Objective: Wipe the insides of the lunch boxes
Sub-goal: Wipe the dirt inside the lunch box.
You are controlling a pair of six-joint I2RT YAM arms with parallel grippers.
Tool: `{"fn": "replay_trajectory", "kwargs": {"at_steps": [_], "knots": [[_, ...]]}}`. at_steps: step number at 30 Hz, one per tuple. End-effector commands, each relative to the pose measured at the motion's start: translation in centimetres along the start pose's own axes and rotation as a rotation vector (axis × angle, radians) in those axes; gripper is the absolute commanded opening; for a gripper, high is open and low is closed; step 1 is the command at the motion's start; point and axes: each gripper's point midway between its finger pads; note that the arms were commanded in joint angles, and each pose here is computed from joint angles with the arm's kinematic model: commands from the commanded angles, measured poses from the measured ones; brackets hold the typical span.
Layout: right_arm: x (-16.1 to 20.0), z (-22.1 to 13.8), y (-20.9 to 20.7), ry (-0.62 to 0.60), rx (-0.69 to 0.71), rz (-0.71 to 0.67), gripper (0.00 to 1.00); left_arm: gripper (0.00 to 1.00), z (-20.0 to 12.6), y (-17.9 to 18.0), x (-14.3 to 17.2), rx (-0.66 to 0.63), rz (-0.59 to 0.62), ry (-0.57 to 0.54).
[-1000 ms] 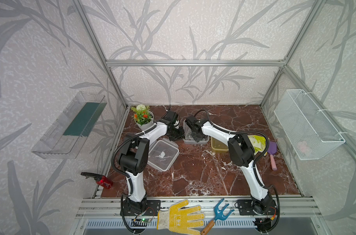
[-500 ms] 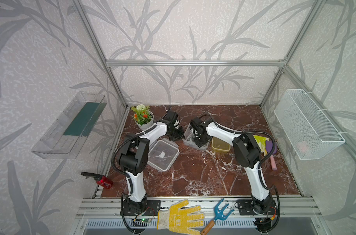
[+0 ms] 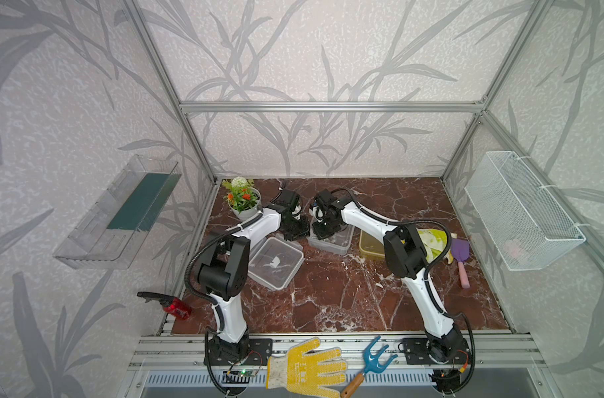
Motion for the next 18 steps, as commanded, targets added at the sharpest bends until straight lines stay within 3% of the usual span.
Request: {"fn": "replay_trajectory", "kwargs": {"at_steps": [1, 4, 7, 15, 18], "knots": [[-0.5, 0.4, 2.2, 0.01, -0.117, 0.051, 0.01, 0.18, -1.3, -1.2, 0.2, 0.031, 0.027, -0.018], [0.2, 0.2, 3.4, 0.03, -0.193, 0.056, 0.01, 0.18, -1.5, -1.2, -0.1, 0.044, 0.016, -0.026], [1.9, 0.3, 2.6, 0.066, -0.159, 0.037, 0.01, 0.18, -1.7, -1.0, -0.6, 0.047, -0.003, -0.037], [8.5, -0.7, -5.0, 0.285, 0.226, -0.161, 0.01, 0.18, -3.2, 0.9, -1.5, -0.063, 0.009, -0.074], [9.2, -2.2, -6.9, 0.319, 0.342, -0.212, 0.02, 0.18, -3.0, 1.1, -1.4, -0.066, 0.008, -0.07]]}}
Point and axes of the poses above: each gripper's point midway between its finger pads, its own z axis out along the fingers, its own y axis along the line the jaws close on, x = y × z, and after that the axes turned 5 degrees about z, right-handed
